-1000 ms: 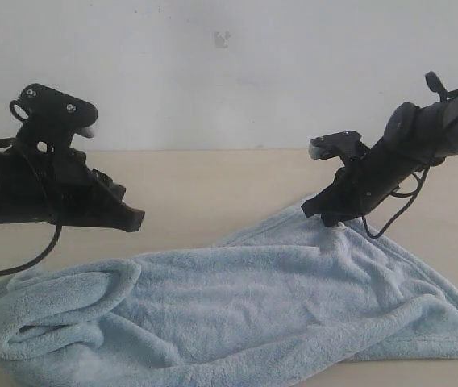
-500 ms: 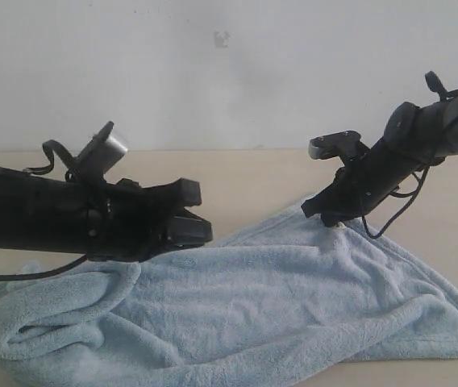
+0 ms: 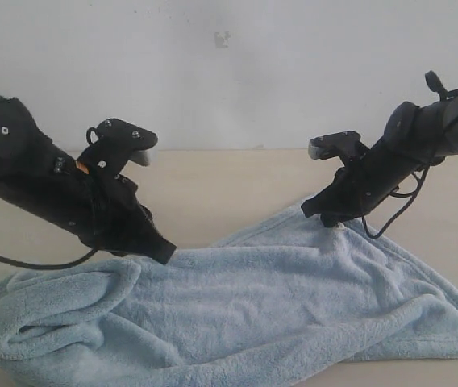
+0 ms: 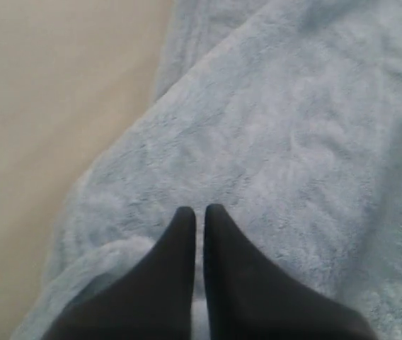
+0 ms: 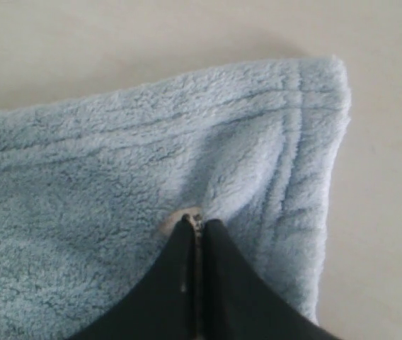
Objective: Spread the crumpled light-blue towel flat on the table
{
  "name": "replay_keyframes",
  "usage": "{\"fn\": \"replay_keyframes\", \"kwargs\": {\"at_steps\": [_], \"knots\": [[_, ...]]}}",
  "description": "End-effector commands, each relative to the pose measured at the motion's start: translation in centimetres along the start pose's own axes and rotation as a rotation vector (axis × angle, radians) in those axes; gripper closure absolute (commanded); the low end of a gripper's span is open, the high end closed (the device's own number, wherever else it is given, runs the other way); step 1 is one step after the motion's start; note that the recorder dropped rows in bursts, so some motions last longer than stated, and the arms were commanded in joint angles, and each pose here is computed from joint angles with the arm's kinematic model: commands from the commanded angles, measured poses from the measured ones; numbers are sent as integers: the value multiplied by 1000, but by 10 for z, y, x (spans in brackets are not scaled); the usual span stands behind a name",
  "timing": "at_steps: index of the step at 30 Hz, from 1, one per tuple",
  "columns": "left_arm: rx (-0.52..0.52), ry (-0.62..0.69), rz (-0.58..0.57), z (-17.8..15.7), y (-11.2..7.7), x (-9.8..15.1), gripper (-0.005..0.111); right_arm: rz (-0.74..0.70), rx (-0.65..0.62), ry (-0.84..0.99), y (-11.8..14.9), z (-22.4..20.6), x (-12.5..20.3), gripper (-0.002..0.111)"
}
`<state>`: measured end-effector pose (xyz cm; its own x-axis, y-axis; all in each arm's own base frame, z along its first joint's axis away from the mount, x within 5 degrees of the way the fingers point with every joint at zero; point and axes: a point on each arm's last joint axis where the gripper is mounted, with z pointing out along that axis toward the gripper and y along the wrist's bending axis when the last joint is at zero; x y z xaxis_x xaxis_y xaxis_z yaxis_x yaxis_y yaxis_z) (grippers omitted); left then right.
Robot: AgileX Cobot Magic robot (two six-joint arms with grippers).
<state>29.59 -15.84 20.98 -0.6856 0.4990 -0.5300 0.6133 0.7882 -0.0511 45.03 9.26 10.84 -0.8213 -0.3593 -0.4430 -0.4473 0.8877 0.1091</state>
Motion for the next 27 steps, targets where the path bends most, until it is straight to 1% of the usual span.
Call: {"fn": "replay_keyframes", "kwargs": {"at_steps": [1, 3, 5, 7, 10, 12, 14, 16, 17, 19, 20, 22, 23, 25, 27], "knots": [[-108, 78, -33, -13, 9, -10, 103, 3, -46, 93, 4, 11, 14, 108], [-103, 89, -8, -14, 8, -8, 101, 3, -46, 93, 4, 11, 14, 108], [-83, 102, 11, -13, 6, -5, 93, 3, -46, 93, 4, 11, 14, 108], [-65, 107, 50, -8, 5, -1, 79, 3, -46, 93, 4, 11, 14, 108], [-62, 82, 49, 2, 5, 3, 54, 3, -47, 94, 4, 11, 14, 108], [-68, 75, 48, 10, 7, 4, 44, 3, -47, 94, 4, 11, 14, 108], [-70, 83, 34, 18, 8, 7, 41, 3, -47, 94, 4, 11, 14, 108], [-67, 116, -16, 32, 9, 12, 41, 3, -47, 94, 4, 11, 14, 108], [-67, 134, -17, 37, 10, 14, 41, 3, -47, 94, 4, 11, 14, 108], [-81, 179, 20, 50, 13, 20, 42, 8, -50, 93, 4, 11, 14, 108], [-94, 196, 29, 55, 15, 22, 43, 9, -51, 92, 4, 11, 13, 108], [-136, 214, 14, 59, 20, 22, 51, 9, -51, 92, 4, 11, 13, 108], [-161, 221, 17, 58, 23, 20, 58, 9, -51, 92, 4, 11, 13, 108], [-218, 249, 40, 54, 28, 18, 78, 9, -51, 92, 4, 11, 13, 108], [-277, 279, 48, 48, 34, 15, 102, 10, -48, 87, 4, 10, 12, 108]]}}
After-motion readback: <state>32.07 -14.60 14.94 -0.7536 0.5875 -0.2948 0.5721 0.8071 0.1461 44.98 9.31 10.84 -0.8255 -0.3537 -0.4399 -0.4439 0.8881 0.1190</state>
